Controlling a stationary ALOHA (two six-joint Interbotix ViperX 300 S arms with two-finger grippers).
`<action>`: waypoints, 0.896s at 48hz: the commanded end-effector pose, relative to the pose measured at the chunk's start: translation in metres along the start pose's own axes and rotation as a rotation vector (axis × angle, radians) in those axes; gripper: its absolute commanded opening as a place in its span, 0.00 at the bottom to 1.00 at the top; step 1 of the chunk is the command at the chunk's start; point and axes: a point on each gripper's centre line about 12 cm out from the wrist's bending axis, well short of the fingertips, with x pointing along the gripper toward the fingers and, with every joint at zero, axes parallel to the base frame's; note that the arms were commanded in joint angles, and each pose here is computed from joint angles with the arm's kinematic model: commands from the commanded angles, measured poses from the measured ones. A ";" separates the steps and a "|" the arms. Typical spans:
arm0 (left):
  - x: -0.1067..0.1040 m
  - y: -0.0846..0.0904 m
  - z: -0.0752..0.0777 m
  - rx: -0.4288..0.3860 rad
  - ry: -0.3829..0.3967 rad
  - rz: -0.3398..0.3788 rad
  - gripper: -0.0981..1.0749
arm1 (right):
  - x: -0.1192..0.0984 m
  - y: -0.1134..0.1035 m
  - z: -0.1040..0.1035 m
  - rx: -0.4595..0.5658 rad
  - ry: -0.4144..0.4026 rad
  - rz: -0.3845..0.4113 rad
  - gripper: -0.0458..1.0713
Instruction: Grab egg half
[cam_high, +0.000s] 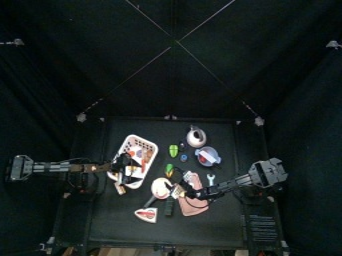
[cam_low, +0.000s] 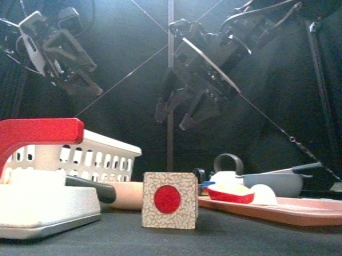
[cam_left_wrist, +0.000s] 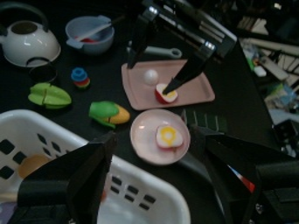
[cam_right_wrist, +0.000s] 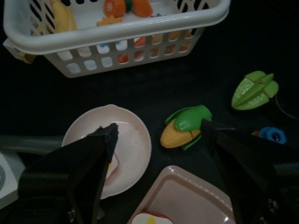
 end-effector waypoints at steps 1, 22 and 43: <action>-0.002 0.007 -0.007 0.065 0.049 0.015 0.94 | -0.004 -0.001 0.009 0.020 -0.017 0.003 0.98; 0.002 0.019 -0.053 0.220 0.184 0.082 0.94 | 0.021 -0.005 0.002 0.046 0.030 -0.038 0.98; 0.007 0.037 -0.021 -0.012 0.201 0.090 0.94 | 0.029 -0.002 0.000 0.047 0.041 -0.025 0.98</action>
